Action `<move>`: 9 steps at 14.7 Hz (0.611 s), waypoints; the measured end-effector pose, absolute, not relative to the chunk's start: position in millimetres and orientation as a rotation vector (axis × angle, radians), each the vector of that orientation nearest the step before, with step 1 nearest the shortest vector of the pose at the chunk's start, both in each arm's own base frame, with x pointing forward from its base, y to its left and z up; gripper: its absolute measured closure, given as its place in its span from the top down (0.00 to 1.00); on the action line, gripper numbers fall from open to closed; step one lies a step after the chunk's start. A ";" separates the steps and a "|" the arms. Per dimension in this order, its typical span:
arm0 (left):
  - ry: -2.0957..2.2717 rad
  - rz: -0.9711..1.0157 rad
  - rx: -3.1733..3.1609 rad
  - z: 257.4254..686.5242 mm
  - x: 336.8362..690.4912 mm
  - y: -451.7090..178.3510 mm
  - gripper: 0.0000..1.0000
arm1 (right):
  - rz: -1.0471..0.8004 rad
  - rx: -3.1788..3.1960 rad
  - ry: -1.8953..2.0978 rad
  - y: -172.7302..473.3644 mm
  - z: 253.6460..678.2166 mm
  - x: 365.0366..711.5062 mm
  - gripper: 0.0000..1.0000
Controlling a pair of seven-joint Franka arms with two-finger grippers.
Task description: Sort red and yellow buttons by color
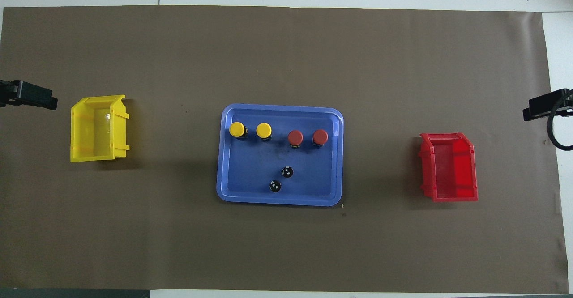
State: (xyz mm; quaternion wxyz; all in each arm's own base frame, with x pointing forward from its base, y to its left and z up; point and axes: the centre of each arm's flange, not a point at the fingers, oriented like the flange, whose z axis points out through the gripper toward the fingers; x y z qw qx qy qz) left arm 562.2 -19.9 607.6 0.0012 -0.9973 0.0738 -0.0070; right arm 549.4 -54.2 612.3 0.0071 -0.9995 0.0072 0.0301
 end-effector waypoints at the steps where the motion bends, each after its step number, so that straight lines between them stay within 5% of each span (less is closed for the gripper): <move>1: 0.231 -0.022 -3.130 607.6 562.2 -19.8 1.00 | 0.111 -3.125 0.015 -39.2 613.1 555.3 1.00; 9: 0.233 -0.024 -3.130 607.7 562.3 -20.6 1.00 | 0.054 -3.124 0.111 184.1 542.6 615.8 1.00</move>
